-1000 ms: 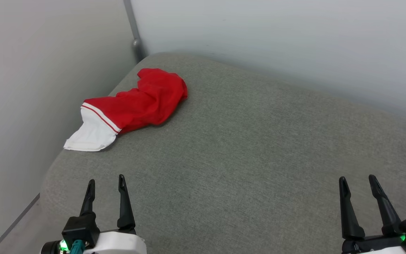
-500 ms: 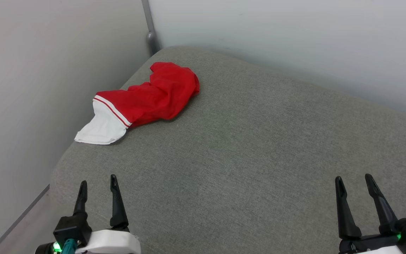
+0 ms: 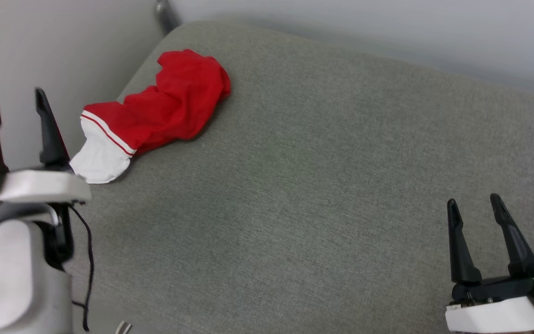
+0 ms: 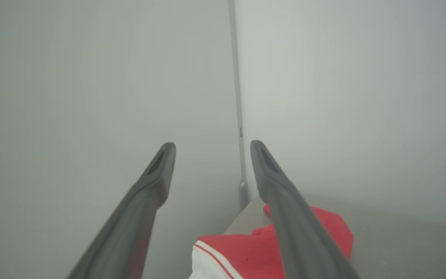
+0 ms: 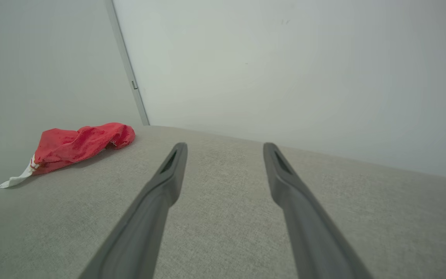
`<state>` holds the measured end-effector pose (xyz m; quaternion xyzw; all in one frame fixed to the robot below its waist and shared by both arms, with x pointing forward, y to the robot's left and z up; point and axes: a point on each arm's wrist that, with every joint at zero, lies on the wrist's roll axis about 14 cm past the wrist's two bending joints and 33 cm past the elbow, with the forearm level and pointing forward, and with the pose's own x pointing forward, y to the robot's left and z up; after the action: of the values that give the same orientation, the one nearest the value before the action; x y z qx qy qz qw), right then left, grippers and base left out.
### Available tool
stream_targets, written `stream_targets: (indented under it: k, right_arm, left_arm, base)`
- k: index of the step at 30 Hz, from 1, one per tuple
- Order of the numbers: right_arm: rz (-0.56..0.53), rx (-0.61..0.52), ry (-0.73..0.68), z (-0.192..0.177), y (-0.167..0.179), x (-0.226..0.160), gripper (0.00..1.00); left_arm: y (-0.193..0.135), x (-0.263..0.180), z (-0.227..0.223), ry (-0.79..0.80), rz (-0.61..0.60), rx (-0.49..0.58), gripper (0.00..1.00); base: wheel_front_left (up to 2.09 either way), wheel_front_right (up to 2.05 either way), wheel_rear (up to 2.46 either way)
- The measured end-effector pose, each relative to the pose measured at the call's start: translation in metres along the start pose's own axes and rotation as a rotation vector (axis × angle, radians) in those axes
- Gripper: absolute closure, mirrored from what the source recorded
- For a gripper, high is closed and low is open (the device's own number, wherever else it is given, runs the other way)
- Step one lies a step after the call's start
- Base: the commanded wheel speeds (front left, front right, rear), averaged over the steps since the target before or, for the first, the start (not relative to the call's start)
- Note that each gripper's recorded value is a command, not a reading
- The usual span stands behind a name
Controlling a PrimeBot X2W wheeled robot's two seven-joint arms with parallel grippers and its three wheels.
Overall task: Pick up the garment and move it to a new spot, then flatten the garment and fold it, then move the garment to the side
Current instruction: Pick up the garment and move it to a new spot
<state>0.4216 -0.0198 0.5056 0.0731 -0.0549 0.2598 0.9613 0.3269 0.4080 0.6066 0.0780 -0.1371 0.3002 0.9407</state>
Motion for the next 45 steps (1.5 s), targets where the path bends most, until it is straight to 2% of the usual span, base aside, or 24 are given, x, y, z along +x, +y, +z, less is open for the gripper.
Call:
stream_targets:
  k: [4, 8, 12, 14, 15, 17, 22, 24, 25, 26, 27, 36, 43, 44, 45]
  right_arm:
    - [-0.038, -0.008, 0.002, -0.009, -0.018, 0.008, 0.00]
    - [-0.080, -0.018, 0.024, -0.022, -0.036, 0.009, 0.00]
    - [-0.108, -0.021, 0.028, -0.029, -0.048, 0.011, 0.00]
    - [-0.137, -0.025, 0.039, -0.038, -0.061, 0.011, 0.00]
    - [-0.137, -0.025, 0.039, -0.038, -0.061, 0.011, 0.00]
    - [-0.163, -0.031, 0.048, -0.045, -0.072, 0.011, 0.00]
    - [-0.193, -0.037, 0.060, -0.057, -0.086, 0.012, 0.00]
    - [-0.201, -0.041, 0.064, -0.062, -0.091, 0.013, 0.00]
    - [-0.201, -0.041, 0.064, -0.062, -0.091, 0.013, 0.00]
    - [-0.208, -0.039, 0.076, -0.069, -0.095, 0.012, 0.00]
    - [-0.208, -0.039, 0.076, -0.069, -0.095, 0.012, 0.00]
    - [-0.236, -0.062, 0.081, -0.086, -0.112, 0.017, 0.00]
    - [-0.258, -0.073, 0.093, -0.092, -0.122, 0.012, 0.00]
    - [-0.259, -0.073, 0.095, -0.092, -0.122, 0.012, 0.00]
    - [-0.258, -0.072, 0.095, -0.092, -0.121, 0.012, 0.00]
  left_arm:
    - [-0.007, 0.054, 0.015, -0.050, -0.054, 0.055, 0.00]
    - [-0.020, 0.102, 0.015, 0.004, -0.105, 0.075, 0.00]
    - [-0.030, 0.130, -0.002, 0.130, -0.143, 0.100, 0.00]
    - [-0.049, 0.150, -0.026, 0.274, -0.183, 0.094, 0.00]
    - [-0.049, 0.150, -0.026, 0.274, -0.183, 0.094, 0.00]
    - [-0.065, 0.160, -0.055, 0.439, -0.221, 0.103, 0.00]
    - [-0.092, 0.151, -0.113, 0.731, -0.309, 0.163, 0.00]
    - [-0.110, 0.135, -0.140, 0.875, -0.363, 0.127, 0.00]
    - [-0.110, 0.135, -0.140, 0.875, -0.363, 0.127, 0.00]
    - [-0.114, 0.122, -0.160, 0.987, -0.393, 0.149, 0.00]
    - [-0.114, 0.122, -0.160, 0.987, -0.393, 0.149, 0.00]
    - [-0.107, 0.071, -0.231, 1.353, -0.441, 0.255, 0.00]
    - [-0.111, 0.048, -0.260, 1.468, -0.477, 0.314, 0.00]
    - [-0.111, 0.047, -0.262, 1.471, -0.480, 0.322, 0.12]
    - [-0.111, 0.046, -0.262, 1.474, -0.484, 0.331, 1.00]
  base:
    - [0.00, 0.00, 0.00]
    - [0.00, 0.00, 0.00]
    - [0.00, 0.00, 0.00]
    - [0.00, 0.00, 0.00]
    - [0.00, 0.00, 0.00]
    - [0.00, 0.00, 0.00]
    - [0.00, 0.00, 0.00]
    - [0.00, 0.00, 0.00]
    - [0.00, 0.00, 0.00]
    - [0.00, 0.00, 0.00]
    - [0.00, 0.00, 0.00]
    - [0.00, 0.00, 0.00]
    - [0.00, 0.00, 0.00]
    - [0.00, 0.00, 0.00]
    - [0.00, 0.00, 0.00]
